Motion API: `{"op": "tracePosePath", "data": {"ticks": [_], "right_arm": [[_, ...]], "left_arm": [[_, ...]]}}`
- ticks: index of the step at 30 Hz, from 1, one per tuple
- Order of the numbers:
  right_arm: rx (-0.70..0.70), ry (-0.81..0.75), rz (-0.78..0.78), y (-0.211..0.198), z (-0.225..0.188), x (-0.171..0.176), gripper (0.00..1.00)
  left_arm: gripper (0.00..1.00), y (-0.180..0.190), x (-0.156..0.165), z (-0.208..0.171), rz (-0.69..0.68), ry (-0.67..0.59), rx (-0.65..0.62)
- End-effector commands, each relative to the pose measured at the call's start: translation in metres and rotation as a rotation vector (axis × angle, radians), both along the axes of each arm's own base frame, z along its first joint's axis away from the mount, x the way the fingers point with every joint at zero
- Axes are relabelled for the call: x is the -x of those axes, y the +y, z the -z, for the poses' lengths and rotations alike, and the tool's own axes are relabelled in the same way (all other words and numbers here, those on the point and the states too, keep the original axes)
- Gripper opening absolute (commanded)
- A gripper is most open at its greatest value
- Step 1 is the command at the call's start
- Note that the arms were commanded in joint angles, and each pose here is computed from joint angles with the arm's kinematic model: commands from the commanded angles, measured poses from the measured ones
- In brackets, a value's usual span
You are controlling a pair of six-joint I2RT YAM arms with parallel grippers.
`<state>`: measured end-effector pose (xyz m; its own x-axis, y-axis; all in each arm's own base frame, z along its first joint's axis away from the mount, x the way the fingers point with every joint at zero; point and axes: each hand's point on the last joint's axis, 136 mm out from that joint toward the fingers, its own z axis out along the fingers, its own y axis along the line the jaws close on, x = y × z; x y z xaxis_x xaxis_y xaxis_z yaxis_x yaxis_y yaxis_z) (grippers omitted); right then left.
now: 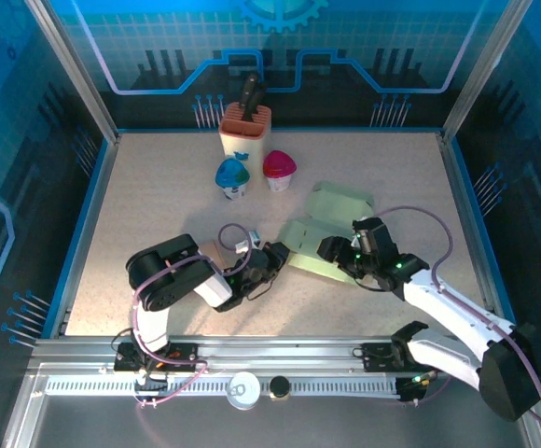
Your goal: Fold the paper box
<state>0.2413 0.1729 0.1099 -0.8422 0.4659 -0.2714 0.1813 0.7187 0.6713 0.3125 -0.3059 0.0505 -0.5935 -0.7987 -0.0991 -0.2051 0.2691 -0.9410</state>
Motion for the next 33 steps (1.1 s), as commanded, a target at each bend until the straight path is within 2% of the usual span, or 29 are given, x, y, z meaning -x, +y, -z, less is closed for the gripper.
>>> {"op": "tracePosePath", "data": {"ticks": [1,6,9,14,18,24,28,33], "right_arm": [[-0.023,-0.003,0.040,0.001,0.000,0.006,0.64],[-0.120,0.019,0.183,0.002,0.011,0.026,0.67],[-0.199,0.016,0.277,0.003,0.019,0.033,0.73],[-0.286,0.016,0.335,0.008,0.015,0.026,0.84],[-0.328,0.025,0.358,0.016,0.015,0.016,0.87],[-0.366,0.012,0.389,0.021,0.014,-0.004,0.86],[-0.398,-0.055,0.411,0.018,-0.002,-0.016,0.84],[-0.408,-0.119,0.442,0.004,-0.021,-0.023,0.74]], "left_arm": [[0.00,-0.001,-0.009,-0.017,-0.024,-0.064,0.043],[0.00,-0.002,-0.010,-0.034,-0.035,-0.087,0.078],[0.00,-0.003,-0.010,-0.043,-0.039,-0.090,0.098],[0.00,-0.008,-0.009,-0.056,-0.034,-0.087,0.122],[0.00,-0.011,-0.009,-0.065,-0.028,-0.098,0.134],[0.00,-0.017,-0.007,-0.072,-0.016,-0.099,0.154],[0.00,-0.016,-0.006,-0.073,-0.016,-0.095,0.157],[0.00,-0.018,-0.003,-0.073,-0.016,-0.086,0.178]]}}
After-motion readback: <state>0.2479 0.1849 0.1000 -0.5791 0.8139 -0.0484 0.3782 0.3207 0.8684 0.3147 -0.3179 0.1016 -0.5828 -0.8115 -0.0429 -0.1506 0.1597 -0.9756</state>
